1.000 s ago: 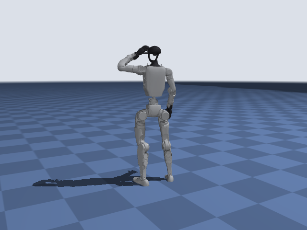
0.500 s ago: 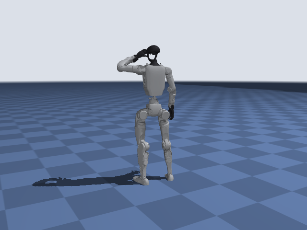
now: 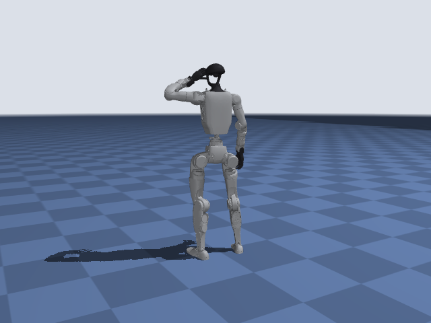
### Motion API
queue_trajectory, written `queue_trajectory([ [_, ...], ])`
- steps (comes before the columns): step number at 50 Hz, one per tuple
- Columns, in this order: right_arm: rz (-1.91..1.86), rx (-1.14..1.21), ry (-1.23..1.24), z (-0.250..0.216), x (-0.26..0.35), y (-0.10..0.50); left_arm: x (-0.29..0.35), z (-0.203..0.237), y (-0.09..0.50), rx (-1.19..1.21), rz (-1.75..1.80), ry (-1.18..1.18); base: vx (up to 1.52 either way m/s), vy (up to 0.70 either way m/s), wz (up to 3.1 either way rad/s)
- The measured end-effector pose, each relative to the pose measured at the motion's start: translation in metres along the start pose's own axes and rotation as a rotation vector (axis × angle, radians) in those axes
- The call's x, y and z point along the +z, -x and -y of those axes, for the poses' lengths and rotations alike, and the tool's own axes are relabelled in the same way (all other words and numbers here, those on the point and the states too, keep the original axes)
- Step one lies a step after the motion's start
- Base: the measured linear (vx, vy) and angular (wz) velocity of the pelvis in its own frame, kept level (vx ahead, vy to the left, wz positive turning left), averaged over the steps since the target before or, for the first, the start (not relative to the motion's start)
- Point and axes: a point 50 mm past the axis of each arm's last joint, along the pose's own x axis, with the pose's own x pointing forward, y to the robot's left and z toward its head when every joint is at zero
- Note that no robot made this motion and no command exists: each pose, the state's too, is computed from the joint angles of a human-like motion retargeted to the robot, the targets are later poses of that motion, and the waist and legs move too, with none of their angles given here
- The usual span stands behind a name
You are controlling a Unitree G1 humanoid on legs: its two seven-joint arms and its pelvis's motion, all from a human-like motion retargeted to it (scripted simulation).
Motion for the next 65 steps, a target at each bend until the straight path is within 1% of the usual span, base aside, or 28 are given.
queue_trajectory([
  [39, -0.017, -0.015, -0.025, 0.002, -0.0061, 0.0014, 0.001, 0.0008, -0.0006, -0.01, 0.008, 0.009, 0.0, 0.0, 0.0],
  [65, -0.012, -0.011, -0.027, -0.0002, -0.0036, 0.0008, -0.0033, -0.0018, -0.001, -0.007, -0.001, -0.029, 0.0, 0.0, 0.0],
])
